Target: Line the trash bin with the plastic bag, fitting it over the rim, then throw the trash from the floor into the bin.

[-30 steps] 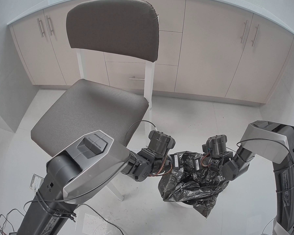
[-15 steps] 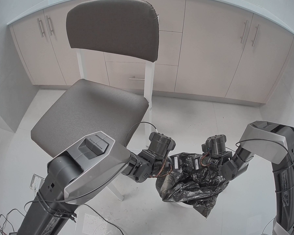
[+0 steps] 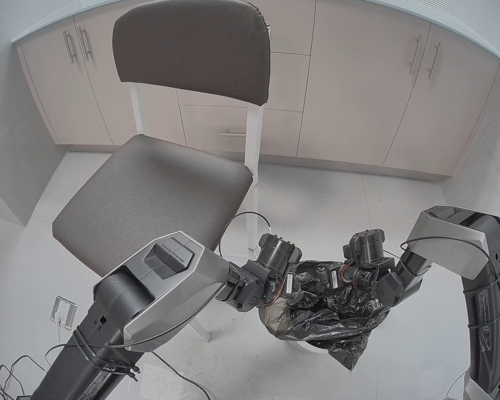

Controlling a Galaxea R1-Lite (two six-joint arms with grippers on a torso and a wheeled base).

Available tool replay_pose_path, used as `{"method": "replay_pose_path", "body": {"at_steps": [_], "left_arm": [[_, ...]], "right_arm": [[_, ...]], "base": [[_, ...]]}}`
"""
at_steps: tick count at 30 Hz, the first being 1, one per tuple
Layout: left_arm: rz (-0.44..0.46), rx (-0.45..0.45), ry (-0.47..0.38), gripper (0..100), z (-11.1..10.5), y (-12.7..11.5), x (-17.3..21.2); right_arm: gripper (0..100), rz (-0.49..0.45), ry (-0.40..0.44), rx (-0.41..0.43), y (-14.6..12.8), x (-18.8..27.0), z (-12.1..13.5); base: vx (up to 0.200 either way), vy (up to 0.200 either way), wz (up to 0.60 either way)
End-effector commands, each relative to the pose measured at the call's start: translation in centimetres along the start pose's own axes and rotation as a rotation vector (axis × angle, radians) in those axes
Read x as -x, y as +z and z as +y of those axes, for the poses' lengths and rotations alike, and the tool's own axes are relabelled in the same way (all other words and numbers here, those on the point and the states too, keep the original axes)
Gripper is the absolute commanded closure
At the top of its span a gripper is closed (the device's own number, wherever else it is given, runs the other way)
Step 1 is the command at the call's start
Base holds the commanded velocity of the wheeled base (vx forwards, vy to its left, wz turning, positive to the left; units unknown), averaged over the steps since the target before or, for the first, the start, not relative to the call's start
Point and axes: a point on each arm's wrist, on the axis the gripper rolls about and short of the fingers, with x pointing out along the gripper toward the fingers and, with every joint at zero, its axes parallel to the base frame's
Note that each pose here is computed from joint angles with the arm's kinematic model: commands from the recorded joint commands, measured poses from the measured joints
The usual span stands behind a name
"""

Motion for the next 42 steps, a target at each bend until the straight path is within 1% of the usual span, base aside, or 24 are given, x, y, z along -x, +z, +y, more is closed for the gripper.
{"method": "replay_pose_path", "body": {"at_steps": [1, 5, 6, 8, 9, 10, 12, 18, 21, 23, 25, 26, 28, 29, 34, 42], "left_arm": [[0.032, -0.013, 0.036, 0, -0.1, -0.5, -1.0], [0.099, -0.008, 0.071, 0, 0.0, -0.2, -1.1], [0.132, -0.010, 0.087, 0, -0.1, 0.0, -1.0], [0.171, -0.012, 0.105, 0, -0.1, 0.0, -0.9], [0.171, -0.012, 0.105, 0, -0.1, 0.0, -0.9], [0.198, -0.007, 0.120, 0, -0.2, 0.1, -1.0], [0.213, -0.008, 0.132, 0, -0.1, -0.1, -1.0], [0.205, 0.014, 0.138, 0, -0.1, -0.2, -1.1], [0.184, 0.027, 0.187, 0, 0.0, -0.5, -1.3], [0.174, 0.029, 0.205, 0, 0.0, -0.5, -1.4], [0.174, 0.029, 0.205, 0, 0.0, -0.5, -1.4], [0.154, 0.052, 0.202, 0, 0.0, -0.4, -1.5], [0.142, 0.063, 0.202, 0, -0.1, -0.3, -1.5], [0.116, 0.078, 0.203, 0, -0.2, -0.1, -1.6], [0.113, 0.081, 0.205, 0, -0.1, -0.2, -1.7], [0.113, 0.073, 0.202, 0, -0.2, -0.2, -1.7]], "right_arm": [[0, -0.003, 0.000, -0.001, 0.1, 0.0, 0.0], [0, -0.003, 0.000, -0.001, 0.0, 0.0, 0.0], [0, -0.003, -0.001, -0.001, 0.0, 0.0, 0.0], [0, -0.003, -0.004, -0.002, 0.1, 0.1, -0.1], [0, -0.003, -0.004, -0.002, 0.1, 0.1, -0.1], [0, -0.001, -0.006, -0.004, 0.0, 0.2, -0.2], [0, 0.003, -0.015, -0.008, 0.0, 0.2, -0.6], [0, -0.006, -0.018, -0.012, 0.2, 0.5, -0.8], [0, -0.012, -0.018, -0.012, 0.7, 1.5, -0.9], [0, -0.011, -0.018, -0.012, 1.0, 2.4, -1.1], [0, -0.009, -0.018, -0.012, 0.9, 2.5, -1.1], [0, -0.003, -0.009, -0.010, 1.1, 3.9, -1.2], [0, 0.001, -0.007, -0.009, 0.9, 4.2, -1.3], [0, 0.009, -0.008, -0.009, 0.7, 4.4, -1.4], [0, 0.036, -0.015, -0.010, 0.0, 4.6, -1.7], [0, 0.064, -0.047, -0.030, -0.6, 5.8, -3.3]], "base": [[0.000, 0.000, 0.00], [0.000, 0.000, 0.00], [0.000, 0.000, 0.00], [0.000, 0.000, 0.00], [0.000, 0.000, 0.00], [0.000, 0.000, 0.00], [0.000, 0.000, 0.00], [0.000, 0.000, 0.00], [0.000, 0.000, 0.00], [0.000, 0.000, 0.00], [0.000, 0.000, 0.00], [0.000, 0.000, 0.00], [0.000, 0.000, 0.00], [0.000, 0.000, 0.00], [0.000, 0.000, 0.00], [0.000, 0.000, 0.00]]}}
